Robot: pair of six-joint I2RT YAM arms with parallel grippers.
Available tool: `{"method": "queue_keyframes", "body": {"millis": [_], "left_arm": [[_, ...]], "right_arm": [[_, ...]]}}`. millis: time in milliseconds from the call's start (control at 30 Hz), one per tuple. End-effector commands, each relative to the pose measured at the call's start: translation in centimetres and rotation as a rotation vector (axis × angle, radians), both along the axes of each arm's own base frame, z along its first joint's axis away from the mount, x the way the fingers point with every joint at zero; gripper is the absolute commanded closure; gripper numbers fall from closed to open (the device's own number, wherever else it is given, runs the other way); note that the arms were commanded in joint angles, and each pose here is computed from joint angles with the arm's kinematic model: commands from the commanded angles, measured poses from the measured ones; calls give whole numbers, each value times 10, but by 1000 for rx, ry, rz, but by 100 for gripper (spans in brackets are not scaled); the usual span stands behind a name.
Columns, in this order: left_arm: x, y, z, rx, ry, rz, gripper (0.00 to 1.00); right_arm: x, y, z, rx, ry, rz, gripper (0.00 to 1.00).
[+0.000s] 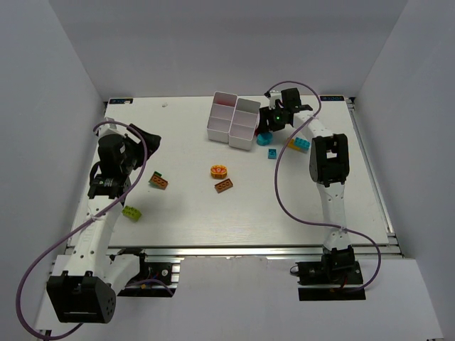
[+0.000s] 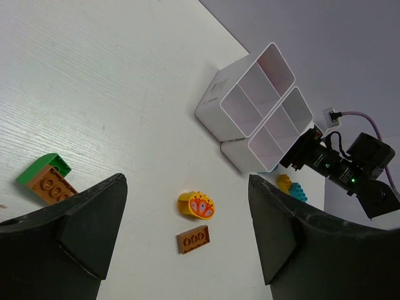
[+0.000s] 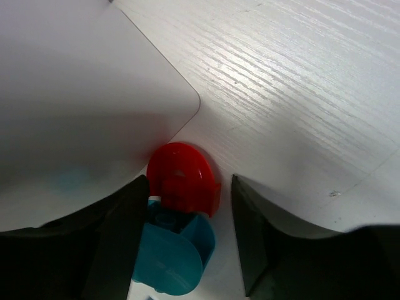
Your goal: Sort the legos into containers by color
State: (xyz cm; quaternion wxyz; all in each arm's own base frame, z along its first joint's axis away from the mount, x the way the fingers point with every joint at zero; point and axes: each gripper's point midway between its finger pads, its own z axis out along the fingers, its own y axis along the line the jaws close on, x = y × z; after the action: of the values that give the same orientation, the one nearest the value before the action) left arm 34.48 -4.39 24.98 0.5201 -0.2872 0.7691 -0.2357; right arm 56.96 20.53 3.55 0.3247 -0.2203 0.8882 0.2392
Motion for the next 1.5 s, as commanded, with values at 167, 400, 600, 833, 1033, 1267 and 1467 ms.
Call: {"method": "queue_keyframes", "body": {"millis": [167,400,600,833,1033,1267,1467], "left_arm": [[-4,5,12,10,-38,19,12],[-2,5,14,8,-47,20,11],[1,3,16,5,-54,11,11],[4,-1,16,-13,-64,-5,11],[6,-3,19,-20,-73,-19,11],[4,-5,21,-33,-86,-25,11],[2,-5,22,-37,-92,-24,11]], "right_arm": [[-10,-11,-10,-63,31,-51,53],[-14,-18,-3,-84,16,-67,66],[-23,-28,14,-77,1,-60,73],[-42,-31,38,4,-7,-22,87],[-52,-29,63,82,-35,-13,98],[-55,-25,93,120,-91,1,99],[-53,-9,147,163,-214,46,99]]}}
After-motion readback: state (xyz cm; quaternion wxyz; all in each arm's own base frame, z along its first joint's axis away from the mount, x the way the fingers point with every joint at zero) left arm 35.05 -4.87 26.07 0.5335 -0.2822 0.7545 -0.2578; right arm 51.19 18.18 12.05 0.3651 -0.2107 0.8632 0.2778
